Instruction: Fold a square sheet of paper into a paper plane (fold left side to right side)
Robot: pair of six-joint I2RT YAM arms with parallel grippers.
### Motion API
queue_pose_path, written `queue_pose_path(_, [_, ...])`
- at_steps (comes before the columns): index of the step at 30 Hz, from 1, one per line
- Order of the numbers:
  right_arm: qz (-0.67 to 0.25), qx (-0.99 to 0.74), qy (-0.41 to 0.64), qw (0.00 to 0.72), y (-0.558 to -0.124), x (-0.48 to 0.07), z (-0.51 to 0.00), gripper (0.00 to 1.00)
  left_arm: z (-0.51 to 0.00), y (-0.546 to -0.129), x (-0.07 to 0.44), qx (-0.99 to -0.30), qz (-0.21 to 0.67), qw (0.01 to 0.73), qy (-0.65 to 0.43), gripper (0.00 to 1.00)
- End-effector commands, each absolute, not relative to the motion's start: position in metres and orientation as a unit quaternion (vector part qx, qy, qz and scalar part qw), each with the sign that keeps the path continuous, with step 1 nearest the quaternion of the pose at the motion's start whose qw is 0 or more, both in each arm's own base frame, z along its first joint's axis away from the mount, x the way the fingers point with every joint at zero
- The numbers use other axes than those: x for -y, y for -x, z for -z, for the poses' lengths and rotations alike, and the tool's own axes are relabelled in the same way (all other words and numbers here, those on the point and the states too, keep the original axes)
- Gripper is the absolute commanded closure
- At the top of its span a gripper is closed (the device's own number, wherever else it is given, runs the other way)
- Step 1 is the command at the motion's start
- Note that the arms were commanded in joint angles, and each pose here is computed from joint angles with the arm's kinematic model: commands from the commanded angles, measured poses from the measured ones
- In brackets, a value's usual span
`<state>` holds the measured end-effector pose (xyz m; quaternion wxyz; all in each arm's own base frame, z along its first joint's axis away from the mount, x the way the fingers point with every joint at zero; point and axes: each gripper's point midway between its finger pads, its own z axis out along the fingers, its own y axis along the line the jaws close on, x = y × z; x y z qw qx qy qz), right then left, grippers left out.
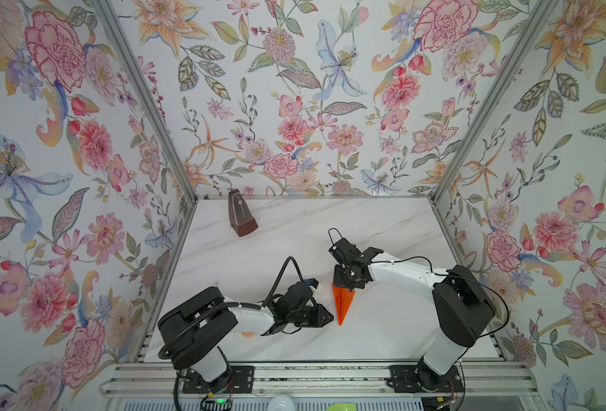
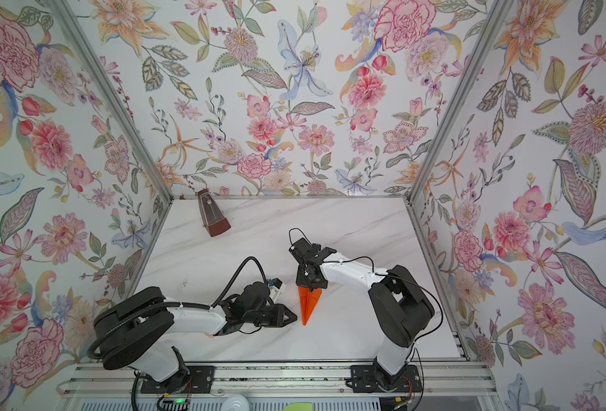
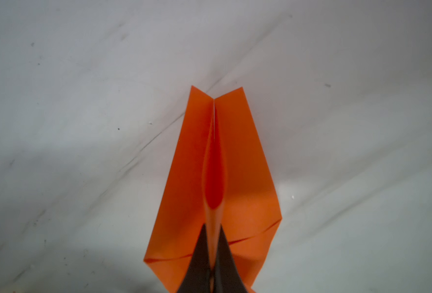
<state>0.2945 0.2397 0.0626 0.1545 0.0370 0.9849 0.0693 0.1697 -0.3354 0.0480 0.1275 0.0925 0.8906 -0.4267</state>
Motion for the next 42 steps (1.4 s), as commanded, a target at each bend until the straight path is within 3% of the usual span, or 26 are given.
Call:
queue_pose_path(1, [-0.041, -0.985, 0.016, 0.170, -0.311, -0.239, -0.068, 1.00, -0.052, -0.183, 0.307, -0.909, 0.368, 0.173, -0.092, 0.76])
queue_pose_path(6, [-0.023, -0.984, 0.054, 0.166, -0.335, -0.252, -0.064, 1.00, -0.062, -0.195, 0.271, -0.913, 0.345, 0.204, -0.069, 0.76])
queue_pose_path(10, [-0.024, -0.988, 0.040, 0.146, -0.346, -0.259, -0.051, 0.78, -0.066, -0.200, 0.247, -0.913, 0.341, 0.221, -0.045, 0.76])
queue_pose_path(15, [-0.032, -0.991, 0.021, 0.128, -0.350, -0.268, -0.035, 0.63, -0.069, -0.199, 0.230, -0.912, 0.338, 0.233, -0.028, 0.75])
queue_pose_path(26, [-0.007, -0.994, 0.007, 0.109, -0.360, -0.265, -0.003, 0.55, -0.066, -0.197, 0.221, -0.913, 0.334, 0.231, -0.020, 0.75])
queue_pose_path(35, [0.000, -0.988, -0.007, 0.152, -0.422, -0.257, -0.007, 0.56, -0.067, -0.212, 0.202, -0.923, 0.288, 0.257, -0.013, 0.74])
queue_pose_path(42, [-0.023, -0.981, -0.007, 0.195, -0.462, -0.254, -0.065, 0.54, -0.084, -0.243, 0.160, -0.931, 0.196, 0.307, -0.004, 0.66])
